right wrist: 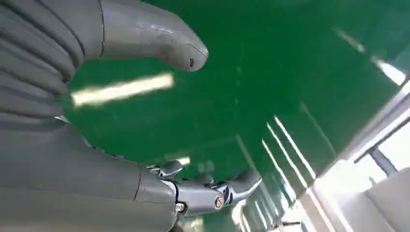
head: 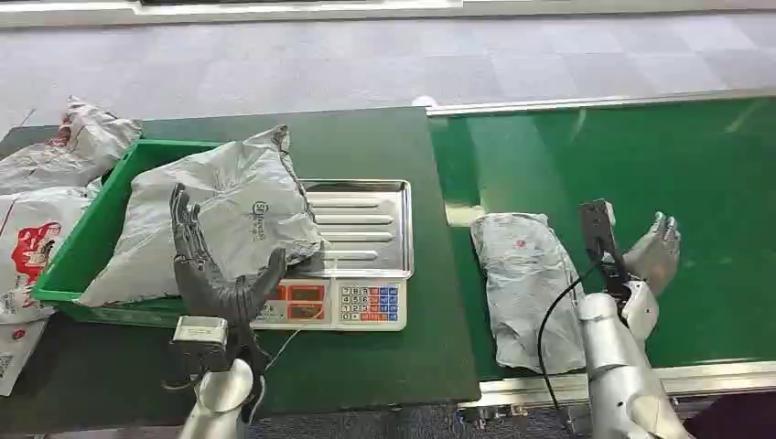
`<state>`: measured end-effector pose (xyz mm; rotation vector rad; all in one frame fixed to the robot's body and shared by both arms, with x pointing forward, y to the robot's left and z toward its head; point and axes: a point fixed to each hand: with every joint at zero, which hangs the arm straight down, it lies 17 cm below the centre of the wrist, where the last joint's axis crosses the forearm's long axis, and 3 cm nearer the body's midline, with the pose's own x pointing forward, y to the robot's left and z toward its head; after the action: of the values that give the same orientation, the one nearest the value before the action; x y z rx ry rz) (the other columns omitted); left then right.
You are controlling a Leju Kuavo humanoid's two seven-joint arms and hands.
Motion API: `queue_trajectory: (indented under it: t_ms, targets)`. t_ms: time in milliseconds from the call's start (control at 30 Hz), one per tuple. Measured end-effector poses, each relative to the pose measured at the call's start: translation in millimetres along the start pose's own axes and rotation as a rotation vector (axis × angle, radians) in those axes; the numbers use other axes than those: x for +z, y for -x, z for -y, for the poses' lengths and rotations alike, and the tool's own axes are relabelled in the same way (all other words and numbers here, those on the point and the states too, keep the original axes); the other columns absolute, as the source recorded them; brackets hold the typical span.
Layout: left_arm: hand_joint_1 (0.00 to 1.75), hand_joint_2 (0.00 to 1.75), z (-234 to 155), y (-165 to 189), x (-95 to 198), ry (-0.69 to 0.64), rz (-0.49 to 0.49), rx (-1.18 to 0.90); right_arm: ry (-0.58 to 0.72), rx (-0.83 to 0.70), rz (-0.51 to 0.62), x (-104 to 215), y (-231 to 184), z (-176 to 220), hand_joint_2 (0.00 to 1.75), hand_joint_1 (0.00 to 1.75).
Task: Moved the parcel from conveyor to table for the left to box.
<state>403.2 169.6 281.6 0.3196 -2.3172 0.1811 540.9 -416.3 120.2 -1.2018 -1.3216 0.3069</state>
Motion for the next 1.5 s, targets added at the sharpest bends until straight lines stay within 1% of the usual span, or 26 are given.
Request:
queue_trajectory:
  t_ms: [67, 100, 167, 233, 267, 433, 633, 833, 933, 967, 1100, 1200, 1300, 1400, 1433, 1467, 1500]
  targets:
    - [0.00, 1.75, 3, -3, -1, 0.021, 0.014, -0.014, -0.153, -0.089, -0.015, 3, -6, -31, 1.75, 0.00]
    - [0.00, 1.75, 5, -4, -1, 0.035, 0.021, -0.021, -0.246, -0.130, -0.011, 8, -11, -50, 1.75, 0.00]
    - [0.00, 1.75, 6, -5, -2, 0.045, 0.026, -0.031, -0.391, -0.185, 0.004, 22, -24, -79, 1.75, 0.00]
    - [0.00, 1.75, 5, -6, -3, 0.047, 0.029, -0.038, -0.463, -0.200, 0.003, 33, -31, -95, 1.75, 0.00]
    - [0.00, 1.75, 4, -5, -4, 0.049, 0.027, -0.040, -0.481, -0.185, -0.007, 37, -32, -100, 1.75, 0.00]
    - [0.00, 1.75, 10, -6, -5, 0.099, 0.028, -0.065, -0.501, -0.002, -0.073, 44, -25, -111, 1.75, 0.00]
    - [0.00, 1.75, 12, -6, -7, 0.113, 0.030, -0.110, -0.500, 0.063, -0.116, 50, -25, -115, 1.75, 0.00]
    - [0.00, 1.75, 10, -3, -9, 0.112, 0.019, -0.127, -0.483, 0.240, -0.244, 55, 2, -109, 1.75, 0.00]
    - [0.00, 1.75, 11, -3, -9, 0.112, 0.009, -0.128, -0.479, 0.346, -0.344, 64, 28, -102, 1.75, 0.00]
    - [0.00, 1.75, 10, -2, -9, 0.110, 0.006, -0.129, -0.486, 0.365, -0.354, 68, 35, -102, 1.75, 0.00]
    - [0.00, 1.75, 9, -1, -8, 0.104, -0.003, -0.133, -0.533, 0.401, -0.342, 86, 50, -110, 1.75, 0.00]
    - [0.00, 1.75, 10, -1, -7, 0.101, -0.006, -0.129, -0.565, 0.397, -0.326, 97, 53, -118, 1.75, 0.00]
    - [0.00, 1.75, 11, -2, -7, 0.101, -0.006, -0.131, -0.638, 0.342, -0.257, 115, 42, -135, 1.75, 0.00]
    - [0.00, 1.75, 12, -2, -7, 0.103, -0.003, -0.135, -0.664, 0.313, -0.230, 125, 34, -144, 1.75, 0.00]
    - [0.00, 1.75, 12, -2, -7, 0.103, -0.003, -0.136, -0.686, 0.283, -0.211, 129, 28, -149, 1.75, 0.00]
    - [0.00, 1.75, 11, -2, -7, 0.103, -0.003, -0.137, -0.721, 0.242, -0.176, 134, 20, -156, 1.75, 0.00]
    - [0.00, 1.75, 11, -2, -7, 0.104, -0.002, -0.137, -0.767, 0.178, -0.117, 141, 6, -164, 1.75, 0.00]
